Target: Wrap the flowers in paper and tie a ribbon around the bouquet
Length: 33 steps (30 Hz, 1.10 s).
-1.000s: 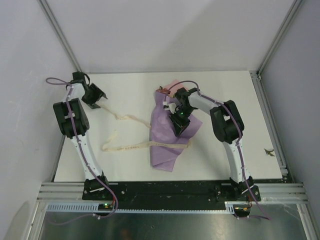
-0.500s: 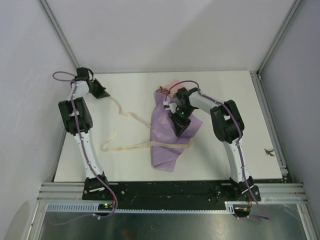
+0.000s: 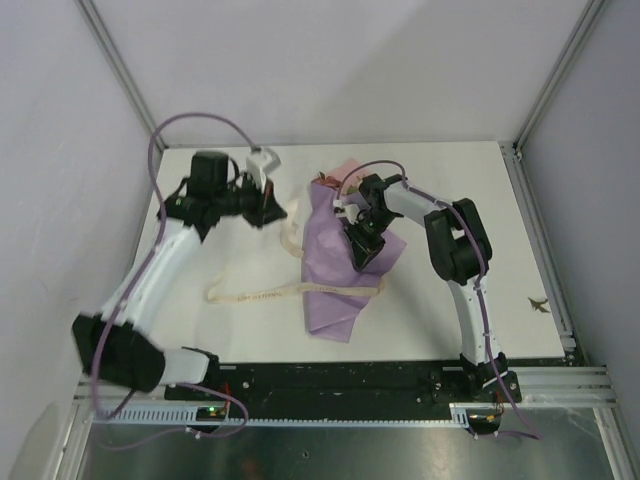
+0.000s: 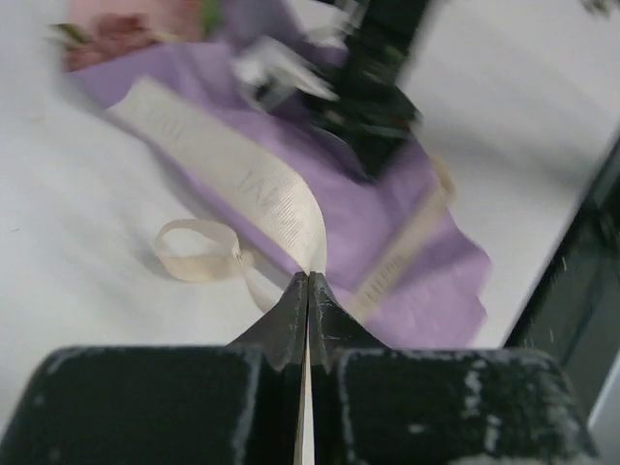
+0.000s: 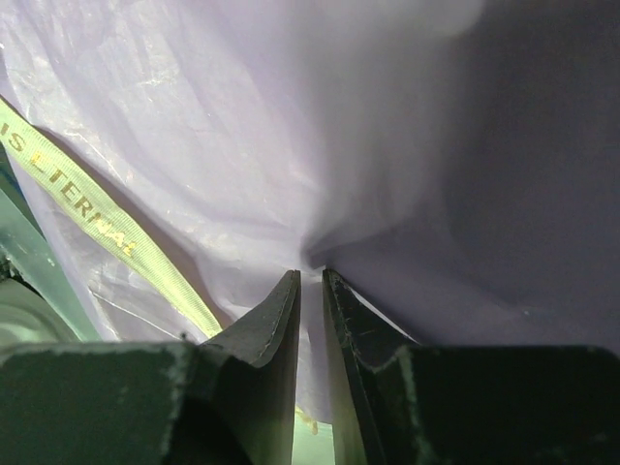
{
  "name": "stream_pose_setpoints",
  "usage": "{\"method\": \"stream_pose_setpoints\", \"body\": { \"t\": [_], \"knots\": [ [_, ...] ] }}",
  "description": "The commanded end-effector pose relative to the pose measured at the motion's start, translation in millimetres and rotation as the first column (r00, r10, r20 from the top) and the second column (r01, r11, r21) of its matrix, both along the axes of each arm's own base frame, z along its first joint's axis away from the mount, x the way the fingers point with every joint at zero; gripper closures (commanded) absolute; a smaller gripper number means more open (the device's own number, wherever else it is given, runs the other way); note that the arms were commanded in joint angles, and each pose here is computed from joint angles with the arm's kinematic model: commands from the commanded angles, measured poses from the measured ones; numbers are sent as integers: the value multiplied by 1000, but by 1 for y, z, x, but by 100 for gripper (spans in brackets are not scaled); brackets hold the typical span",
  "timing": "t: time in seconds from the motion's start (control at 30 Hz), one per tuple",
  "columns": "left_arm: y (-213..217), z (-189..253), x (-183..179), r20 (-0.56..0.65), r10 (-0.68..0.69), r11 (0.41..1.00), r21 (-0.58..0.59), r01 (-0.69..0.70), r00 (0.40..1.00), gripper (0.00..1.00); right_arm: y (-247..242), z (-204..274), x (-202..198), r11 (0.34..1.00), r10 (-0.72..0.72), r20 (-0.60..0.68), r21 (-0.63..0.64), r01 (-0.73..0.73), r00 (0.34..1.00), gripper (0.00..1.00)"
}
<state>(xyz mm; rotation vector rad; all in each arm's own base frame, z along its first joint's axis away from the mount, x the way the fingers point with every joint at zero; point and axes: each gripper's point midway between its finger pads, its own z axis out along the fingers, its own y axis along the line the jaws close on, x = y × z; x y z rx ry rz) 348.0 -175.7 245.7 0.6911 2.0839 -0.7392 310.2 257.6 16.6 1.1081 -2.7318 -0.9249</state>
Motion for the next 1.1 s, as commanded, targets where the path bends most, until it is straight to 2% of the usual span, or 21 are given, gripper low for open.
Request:
{"method": "stream_pose_setpoints", "body": {
  "t": [0.0, 0.07, 0.17, 0.33, 0.5, 0.63, 0.8, 1.07],
  "knots": [
    [-26, -28, -93, 108, -385, 921, 105, 374, 917, 100, -6, -1, 0, 1000, 2, 19, 2, -2, 1000, 79],
    [-39, -43, -125, 110, -486, 870, 151, 469, 867, 100, -6, -2, -3, 1000, 1, 12, 6, -1, 1000, 80],
    [-58, -72, -159, 44, -593, 796, 182, 578, 804, 100, -6, -4, -7, 1000, -3, -5, 16, 3, 1000, 80],
    [-76, -116, -172, -80, -660, 708, 264, 655, 747, 100, -3, -3, -11, 999, -15, -35, 43, 17, 999, 80],
    [-88, -147, -150, -186, -610, 694, 342, 633, 770, 100, 1, -1, -12, 997, -25, -57, 66, 29, 998, 80],
    [-90, -169, -138, -219, -611, 641, 428, 638, 761, 100, 2, -2, -11, 996, -33, -66, 75, 38, 997, 80],
    [-91, -193, -115, -256, -576, 592, 525, 612, 777, 100, -1, -3, -9, 995, -45, -77, 80, 51, 996, 80],
    [-106, -199, -68, -179, -521, 596, 623, 506, 834, 100, -5, -8, -13, 996, -42, -110, 80, 51, 993, 80]
  ]
}}
